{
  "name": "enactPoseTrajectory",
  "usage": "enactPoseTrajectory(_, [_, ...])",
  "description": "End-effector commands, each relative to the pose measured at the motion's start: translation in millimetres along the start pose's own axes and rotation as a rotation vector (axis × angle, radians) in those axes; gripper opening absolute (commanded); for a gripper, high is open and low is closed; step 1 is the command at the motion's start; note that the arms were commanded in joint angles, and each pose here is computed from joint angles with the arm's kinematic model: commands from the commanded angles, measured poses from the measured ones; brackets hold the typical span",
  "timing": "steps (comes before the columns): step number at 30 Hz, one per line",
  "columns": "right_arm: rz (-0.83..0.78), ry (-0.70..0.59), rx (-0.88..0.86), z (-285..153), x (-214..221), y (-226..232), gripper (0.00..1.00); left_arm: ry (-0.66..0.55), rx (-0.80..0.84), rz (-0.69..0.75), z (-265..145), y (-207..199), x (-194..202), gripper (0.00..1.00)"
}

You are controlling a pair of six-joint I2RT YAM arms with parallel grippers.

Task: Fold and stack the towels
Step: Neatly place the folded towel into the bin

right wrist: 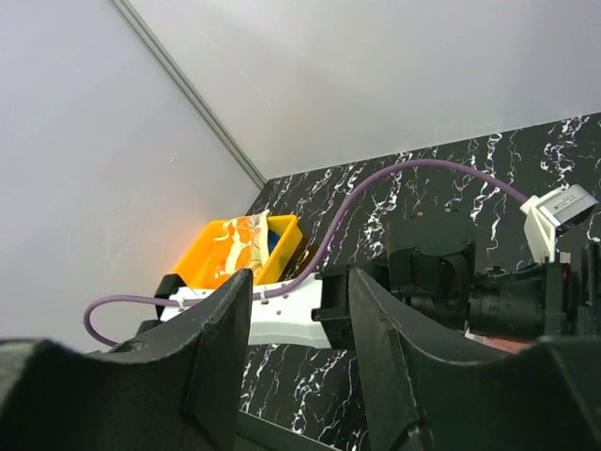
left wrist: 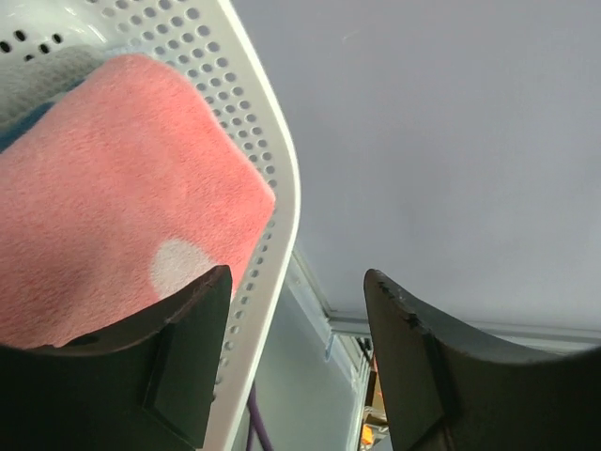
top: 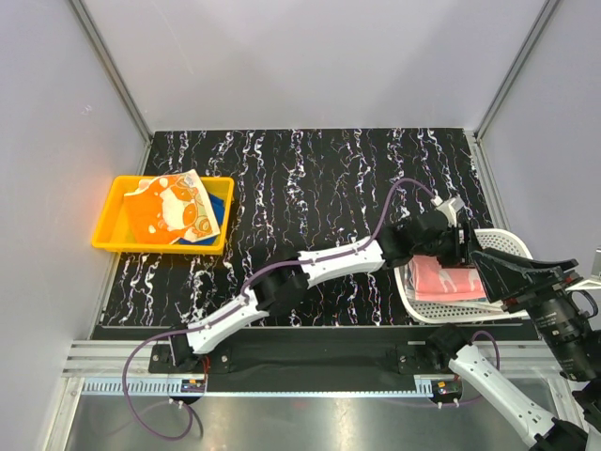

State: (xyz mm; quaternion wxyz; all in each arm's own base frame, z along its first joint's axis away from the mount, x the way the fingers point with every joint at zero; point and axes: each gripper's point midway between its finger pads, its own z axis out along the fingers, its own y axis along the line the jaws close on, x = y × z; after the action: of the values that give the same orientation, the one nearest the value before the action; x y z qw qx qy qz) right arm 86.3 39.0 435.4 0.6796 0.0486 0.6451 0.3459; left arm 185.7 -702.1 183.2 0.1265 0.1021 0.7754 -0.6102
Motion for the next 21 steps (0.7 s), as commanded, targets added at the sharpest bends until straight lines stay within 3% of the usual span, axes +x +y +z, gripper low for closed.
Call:
enactPoseTrajectory(1, [0.012,0.006,-0.021,6.0,0.4,5.4,0.52,-0.063,0.172,0.123,-45.6,-86.0,-37.3,0.63])
enactPoseTrajectory(4, [0.02,0.023,-0.003,12.6,4.2,4.0,0.52,-0.099,0.11,0.177,-66.3,-66.1,-49.8,0.63])
enactPoseTrajectory(5, [0.022,0.028,-0.003,14.7,5.3,4.8,0.53,-0.156,0.134,0.204,-95.6,-92.1,-72.2,0.64])
enactPoseTrajectory(6, [0.022,0.042,0.003,19.8,8.3,5.0,0.52,-0.14,0.061,0.194,-101.4,-59.1,-66.2,0.64])
enactPoseTrajectory(9, [0.028,0.088,0.014,36.6,18.9,6.8,0.53,-0.253,0.022,0.263,-164.2,-78.8,-99.5,0.64])
enactPoseTrajectory(10, [0.031,0.1,0.021,43.3,23.0,6.6,0.53,-0.24,-0.07,0.255,-176.5,-45.0,-94.0,0.64])
enactPoseTrajectory(11, [0.029,0.124,0.025,50.9,29.2,7.1,0.54,-0.302,-0.139,0.246,-198.1,-29.5,-113.8,0.65])
enactPoseTrajectory(12, [0.021,0.162,0.046,65.4,39.1,5.8,0.54,-0.375,-0.14,0.261,-235.7,-52.6,-127.3,0.65])
enactPoseTrajectory(13, [0.02,0.199,0.069,75.7,51.2,2.0,0.54,-0.353,-0.305,0.208,-255.9,0.1,-115.5,0.66])
enactPoseTrajectory(15, [0.01,0.291,0.106,100.6,77.7,-2.5,0.54,-0.542,-0.451,0.171,-333.4,17.4,-151.2,0.66])
enactPoseTrajectory(16, [0.016,0.328,0.095,110.6,91.8,-1.1,0.53,-0.607,-0.647,0.09,-383.0,71.2,-159.7,0.66])
enactPoseTrajectory(21, [0.026,0.46,0.089,156.4,150.3,-4.8,0.53,-0.839,-1.078,-0.038,-554.4,150.3,-169.9,0.67])
